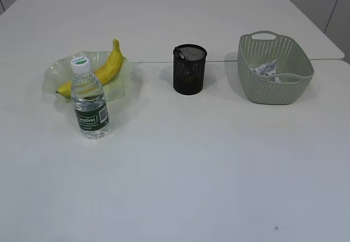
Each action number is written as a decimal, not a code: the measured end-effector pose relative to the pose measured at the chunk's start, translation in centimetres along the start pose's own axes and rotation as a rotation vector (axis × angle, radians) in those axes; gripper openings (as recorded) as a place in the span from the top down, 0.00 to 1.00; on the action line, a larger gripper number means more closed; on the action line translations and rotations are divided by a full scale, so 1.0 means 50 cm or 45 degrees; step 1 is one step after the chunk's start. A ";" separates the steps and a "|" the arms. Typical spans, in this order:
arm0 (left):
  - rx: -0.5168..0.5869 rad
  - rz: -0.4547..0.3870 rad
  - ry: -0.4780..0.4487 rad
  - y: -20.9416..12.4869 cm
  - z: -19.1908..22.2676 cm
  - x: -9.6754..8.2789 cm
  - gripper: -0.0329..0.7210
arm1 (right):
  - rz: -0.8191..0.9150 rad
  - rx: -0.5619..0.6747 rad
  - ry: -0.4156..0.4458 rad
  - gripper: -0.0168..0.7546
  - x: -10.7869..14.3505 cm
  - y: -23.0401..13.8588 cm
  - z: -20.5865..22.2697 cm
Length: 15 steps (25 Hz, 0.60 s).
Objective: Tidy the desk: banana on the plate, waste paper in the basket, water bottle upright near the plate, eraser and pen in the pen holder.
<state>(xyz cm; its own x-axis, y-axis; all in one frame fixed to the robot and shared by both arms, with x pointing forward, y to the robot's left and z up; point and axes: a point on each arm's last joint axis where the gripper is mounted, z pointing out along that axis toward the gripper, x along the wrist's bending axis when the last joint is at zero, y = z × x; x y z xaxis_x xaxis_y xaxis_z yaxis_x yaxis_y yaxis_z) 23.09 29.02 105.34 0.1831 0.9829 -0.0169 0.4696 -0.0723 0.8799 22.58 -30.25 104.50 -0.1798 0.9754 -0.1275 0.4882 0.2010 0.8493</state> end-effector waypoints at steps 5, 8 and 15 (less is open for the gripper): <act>0.000 0.000 0.000 0.000 0.000 0.000 0.99 | 0.007 -0.002 0.000 0.99 0.000 0.000 0.000; 0.000 0.000 -0.001 0.000 0.000 0.000 0.99 | 0.007 -0.005 -0.001 0.99 0.000 0.001 0.000; 0.000 -0.002 -0.003 0.000 0.000 0.000 0.99 | 0.009 -0.007 -0.001 0.99 0.000 0.001 0.000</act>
<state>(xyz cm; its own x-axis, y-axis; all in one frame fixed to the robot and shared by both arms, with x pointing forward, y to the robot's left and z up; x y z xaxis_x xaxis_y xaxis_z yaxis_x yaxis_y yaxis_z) 23.08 29.00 105.34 0.1847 0.9826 -0.0194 0.4696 -0.0709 0.8800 22.61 -30.24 104.54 -0.1758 0.9769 -0.1219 0.4848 0.1937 0.8529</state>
